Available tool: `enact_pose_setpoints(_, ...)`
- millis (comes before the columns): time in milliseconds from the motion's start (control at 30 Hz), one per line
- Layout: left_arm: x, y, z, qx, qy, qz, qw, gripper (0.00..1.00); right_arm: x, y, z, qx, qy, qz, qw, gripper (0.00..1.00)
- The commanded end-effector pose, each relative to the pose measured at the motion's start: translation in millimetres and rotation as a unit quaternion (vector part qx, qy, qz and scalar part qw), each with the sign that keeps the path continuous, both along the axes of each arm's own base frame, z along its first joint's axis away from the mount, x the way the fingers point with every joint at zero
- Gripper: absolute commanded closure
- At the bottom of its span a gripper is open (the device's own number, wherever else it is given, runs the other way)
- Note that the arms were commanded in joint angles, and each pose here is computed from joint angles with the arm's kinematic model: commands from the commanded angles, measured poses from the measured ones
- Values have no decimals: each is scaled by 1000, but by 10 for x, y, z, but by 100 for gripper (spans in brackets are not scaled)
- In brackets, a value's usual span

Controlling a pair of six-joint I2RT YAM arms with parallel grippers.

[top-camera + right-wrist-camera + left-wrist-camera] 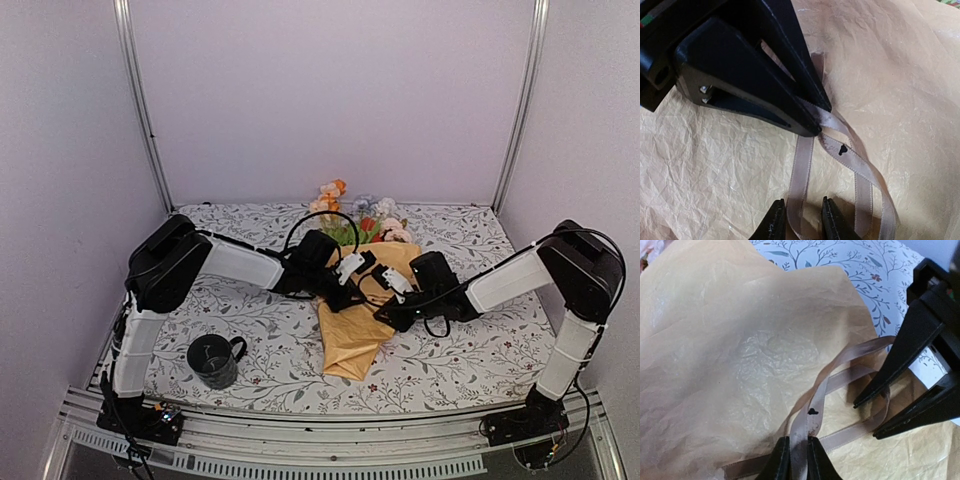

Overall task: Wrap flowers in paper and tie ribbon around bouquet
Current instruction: Cross the ribbon over the folded bouquet, then tie the ribbon around the folded bouquet.

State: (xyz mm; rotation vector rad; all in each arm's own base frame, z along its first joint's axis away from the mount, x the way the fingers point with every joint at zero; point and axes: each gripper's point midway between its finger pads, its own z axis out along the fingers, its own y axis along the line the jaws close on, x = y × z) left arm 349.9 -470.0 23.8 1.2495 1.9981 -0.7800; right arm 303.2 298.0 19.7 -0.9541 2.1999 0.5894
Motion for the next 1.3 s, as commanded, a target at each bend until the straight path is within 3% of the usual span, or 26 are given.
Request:
enact_pose_setpoints(0, -31, 49, -108, 6, 18, -6, 1000, 86, 59, 62, -39, -21, -13, 3, 1000, 73)
enact_pose_setpoints(267, -27, 21, -154, 10, 26, -8, 1000, 87, -69, 77, -240, -87, -23, 22, 996, 75)
enact_pose_setpoints(333, -25, 25, -161, 12, 25, -8, 1000, 86, -62, 73, -227, -88, -23, 20, 996, 79)
enact_pose_setpoints(467, -18, 29, -151, 13, 25, -7, 1000, 86, -38, 80, -219, -93, -21, 17, 995, 99)
enact_pose_setpoints(633, -2, 53, -83, 13, 17, -3, 1000, 85, 56, 45, -60, -86, -35, -13, 996, 100)
enact_pose_setpoints(700, 21, 51, 0, 10, 7, -2, 1000, 81, 64, 53, 3, -74, -32, -17, 997, 100)
enact_pose_setpoints(933, 141, 97, 449, -4, -38, 5, 999, 52, 112, -39, 159, -23, -9, -41, 999, 100)
enact_pose_setpoints(1167, 146, 351, 719, 0, -32, 27, 999, 33, 110, -95, 168, -4, 10, -47, 999, 100)
enact_pose_setpoints(1267, 81, 587, 699, 20, -10, 50, 998, 31, 96, -95, 163, 4, 16, -42, 999, 100)
